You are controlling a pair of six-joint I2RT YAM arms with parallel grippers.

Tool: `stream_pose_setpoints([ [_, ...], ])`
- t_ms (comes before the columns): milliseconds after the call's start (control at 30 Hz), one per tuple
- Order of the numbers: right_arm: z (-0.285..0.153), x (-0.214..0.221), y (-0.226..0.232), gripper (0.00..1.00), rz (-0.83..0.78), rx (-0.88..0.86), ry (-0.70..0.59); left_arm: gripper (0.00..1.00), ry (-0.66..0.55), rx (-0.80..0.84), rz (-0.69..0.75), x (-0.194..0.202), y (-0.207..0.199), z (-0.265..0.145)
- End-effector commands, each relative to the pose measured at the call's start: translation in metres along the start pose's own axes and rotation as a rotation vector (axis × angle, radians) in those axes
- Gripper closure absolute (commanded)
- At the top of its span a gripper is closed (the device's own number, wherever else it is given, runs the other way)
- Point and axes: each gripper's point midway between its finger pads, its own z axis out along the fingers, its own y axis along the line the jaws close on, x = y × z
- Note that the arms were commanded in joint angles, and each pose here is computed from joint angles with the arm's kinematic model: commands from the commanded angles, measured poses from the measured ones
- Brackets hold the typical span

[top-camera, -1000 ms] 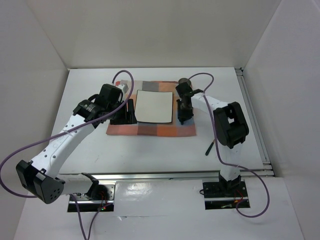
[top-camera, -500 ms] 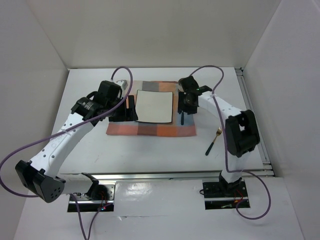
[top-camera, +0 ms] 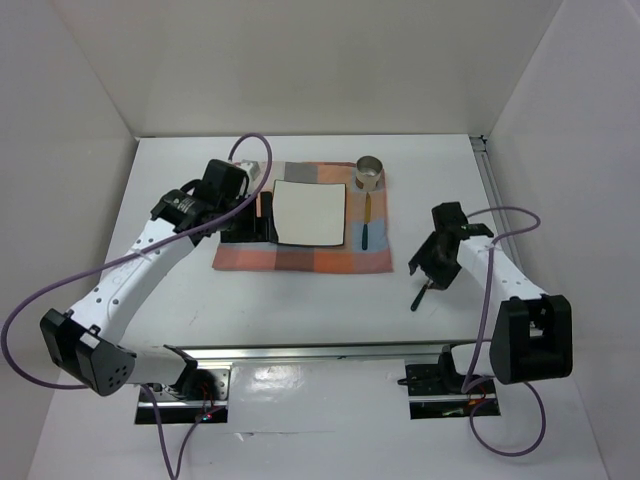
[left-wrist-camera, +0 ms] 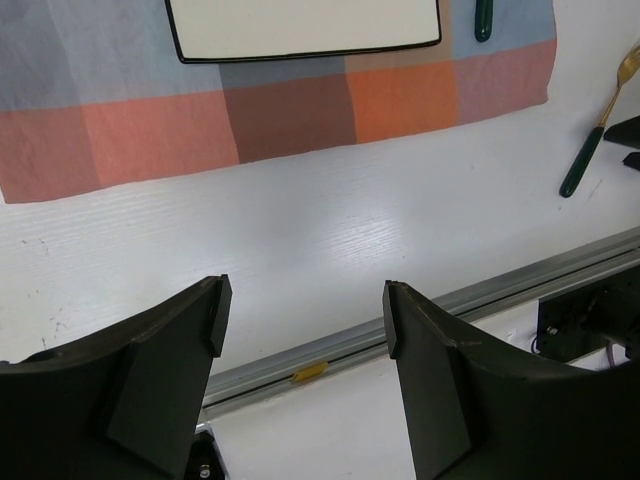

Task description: Set the dinner table for one person

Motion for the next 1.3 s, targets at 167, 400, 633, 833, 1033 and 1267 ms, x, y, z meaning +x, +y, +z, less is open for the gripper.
stream_pose_setpoints([
  [167,0.027,0.039,-0.023,0.38,0.174,0.026,0.121,0.20,-0.021,0.059,0.046,-0.013,-0.013,-0.002],
  [400,0.043,0.040,-0.026,0.47,0.155,0.034,0.116,0.20,-0.016,0.047,0.054,-0.013,-0.010,0.002],
  [633,0.058,0.035,-0.029,0.64,0.105,0.062,0.101,0.20,-0.065,0.032,0.066,-0.032,-0.013,-0.007],
  [833,0.026,-0.003,0.007,1.00,-0.011,0.017,-0.043,0.20,-0.122,0.013,0.046,-0.056,-0.018,-0.033],
  [1033,-0.049,-0.025,0.101,1.00,-0.286,-0.195,-0.185,0.20,-0.210,0.031,-0.009,-0.072,-0.023,-0.065],
  [1267,-0.103,0.028,0.272,1.00,-0.554,-0.542,-0.111,0.19,-0.391,-0.077,-0.151,-0.098,-0.002,-0.113],
])
